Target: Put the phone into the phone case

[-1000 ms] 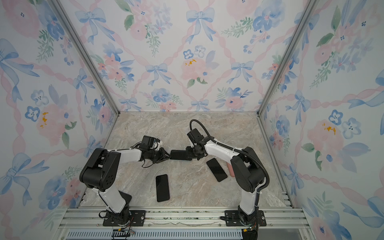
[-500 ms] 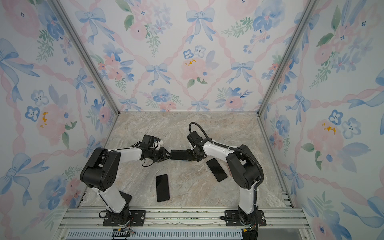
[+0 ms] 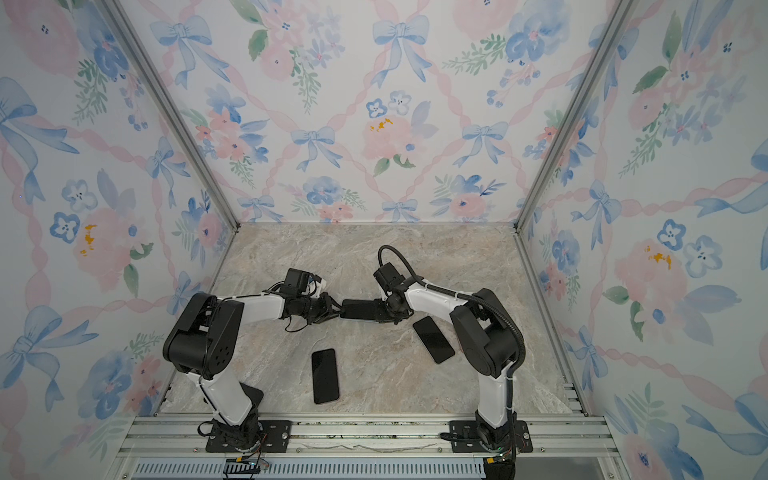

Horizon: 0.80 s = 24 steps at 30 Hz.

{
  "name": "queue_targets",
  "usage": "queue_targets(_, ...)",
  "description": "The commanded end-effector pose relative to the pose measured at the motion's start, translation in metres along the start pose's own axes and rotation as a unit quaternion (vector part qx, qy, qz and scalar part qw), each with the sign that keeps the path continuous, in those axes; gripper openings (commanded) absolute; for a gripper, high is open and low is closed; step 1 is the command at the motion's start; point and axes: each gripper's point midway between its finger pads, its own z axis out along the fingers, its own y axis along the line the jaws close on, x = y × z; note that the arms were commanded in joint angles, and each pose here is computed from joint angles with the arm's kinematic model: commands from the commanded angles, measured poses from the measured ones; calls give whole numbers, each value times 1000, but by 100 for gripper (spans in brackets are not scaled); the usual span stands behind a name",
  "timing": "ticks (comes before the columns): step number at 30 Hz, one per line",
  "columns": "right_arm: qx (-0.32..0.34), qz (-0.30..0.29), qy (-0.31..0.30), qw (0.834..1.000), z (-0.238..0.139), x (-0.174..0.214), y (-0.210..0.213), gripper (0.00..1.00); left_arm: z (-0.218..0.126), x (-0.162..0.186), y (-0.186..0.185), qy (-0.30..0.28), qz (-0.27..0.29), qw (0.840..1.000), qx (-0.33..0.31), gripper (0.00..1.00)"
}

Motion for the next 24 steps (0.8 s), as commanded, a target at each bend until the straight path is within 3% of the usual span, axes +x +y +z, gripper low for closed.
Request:
queue_targets(1,-4,-10,24,1000,17,12,3,26,11,8,1,23,-9,1000,7,29)
queue_targets(24,-7,-18,36,999,34,22,12,19,11,9,-5,23,-10,999,20,29)
